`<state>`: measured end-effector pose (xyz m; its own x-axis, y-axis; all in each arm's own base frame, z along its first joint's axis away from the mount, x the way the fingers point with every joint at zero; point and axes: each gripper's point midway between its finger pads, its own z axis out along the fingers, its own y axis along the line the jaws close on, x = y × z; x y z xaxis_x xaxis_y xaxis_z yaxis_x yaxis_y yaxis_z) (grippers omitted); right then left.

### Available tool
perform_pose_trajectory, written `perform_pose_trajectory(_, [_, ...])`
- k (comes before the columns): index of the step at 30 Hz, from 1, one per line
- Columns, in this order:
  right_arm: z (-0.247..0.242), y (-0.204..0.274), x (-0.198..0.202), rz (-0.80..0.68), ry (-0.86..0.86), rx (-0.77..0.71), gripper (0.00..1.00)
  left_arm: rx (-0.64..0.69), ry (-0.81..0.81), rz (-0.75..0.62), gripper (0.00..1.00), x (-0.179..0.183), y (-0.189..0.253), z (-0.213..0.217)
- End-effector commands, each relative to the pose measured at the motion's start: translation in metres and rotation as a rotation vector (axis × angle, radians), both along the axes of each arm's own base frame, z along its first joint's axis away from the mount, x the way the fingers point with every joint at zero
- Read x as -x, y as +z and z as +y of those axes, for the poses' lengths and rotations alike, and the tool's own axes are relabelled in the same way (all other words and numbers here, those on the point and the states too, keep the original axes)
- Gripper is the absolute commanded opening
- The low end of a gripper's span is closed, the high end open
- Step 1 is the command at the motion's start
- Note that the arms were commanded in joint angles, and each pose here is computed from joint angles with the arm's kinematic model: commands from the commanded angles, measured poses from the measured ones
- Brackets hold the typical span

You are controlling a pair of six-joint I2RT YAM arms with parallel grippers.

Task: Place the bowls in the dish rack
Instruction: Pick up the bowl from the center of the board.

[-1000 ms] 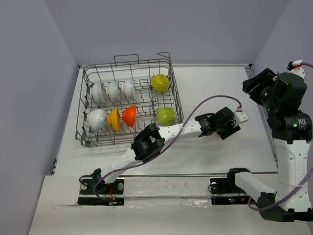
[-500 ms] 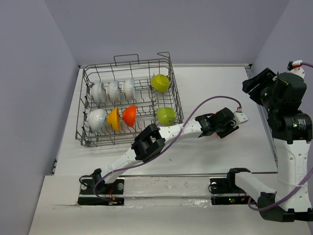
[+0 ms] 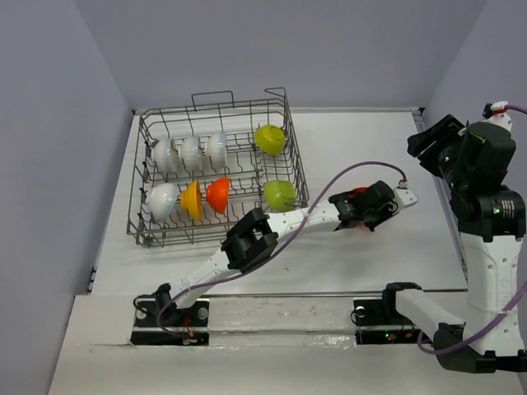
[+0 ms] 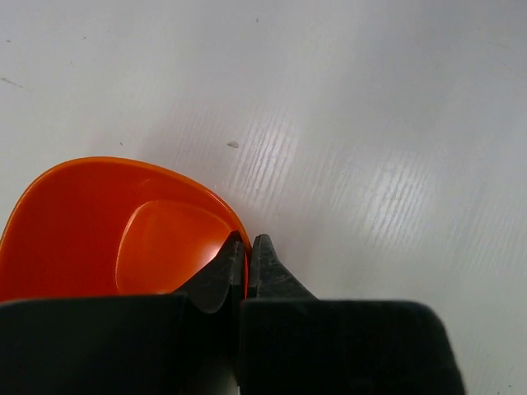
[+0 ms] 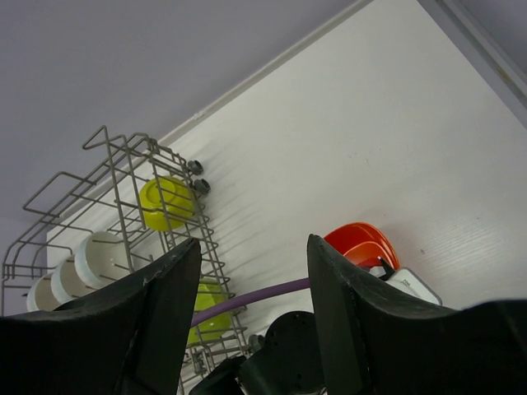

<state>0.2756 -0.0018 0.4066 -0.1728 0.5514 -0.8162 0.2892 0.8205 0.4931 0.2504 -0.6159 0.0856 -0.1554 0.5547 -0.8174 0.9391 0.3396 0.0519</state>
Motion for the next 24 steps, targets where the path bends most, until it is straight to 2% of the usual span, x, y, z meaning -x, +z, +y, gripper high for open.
perform_pose_trajectory(1, [-0.004, 0.018, 0.002, -0.067, -0.01, 0.029, 0.6, 0.131, -0.041, -0.042, 0.0, 0.008, 0.079, -0.01])
perform_pose_trajectory(10, [-0.01, 0.053, 0.017, -0.154, -0.048, 0.035, 0.61, 0.443, -0.179, -0.089, 0.0, 0.043, 0.255, 0.006])
perform_pose_trajectory(15, [-0.011, 0.086, 0.032, -0.235, -0.055, 0.025, 0.61, 0.523, -0.178, -0.118, 0.0, 0.053, 0.314, 0.032])
perform_pose_trajectory(18, [-0.012, 0.101, 0.039, -0.273, -0.061, 0.018, 0.61, 0.566, -0.154, -0.129, 0.0, 0.055, 0.347, 0.054])
perform_pose_trajectory(20, [-0.011, 0.115, 0.046, -0.313, -0.06, 0.007, 0.61, 0.64, -0.129, -0.145, 0.0, 0.058, 0.387, 0.084])
perform_pose_trajectory(21, [-0.011, 0.115, 0.045, -0.314, -0.061, 0.004, 0.61, 0.637, -0.119, -0.13, 0.0, 0.053, 0.381, 0.083])
perform_pose_trajectory(23, [-0.009, 0.12, 0.045, -0.327, -0.05, -0.008, 0.61, 0.69, -0.102, -0.103, 0.0, 0.055, 0.4, 0.109])
perform_pose_trajectory(24, [-0.006, 0.118, 0.043, -0.325, -0.037, -0.012, 0.61, 0.779, -0.081, -0.12, 0.0, 0.054, 0.435, 0.136])
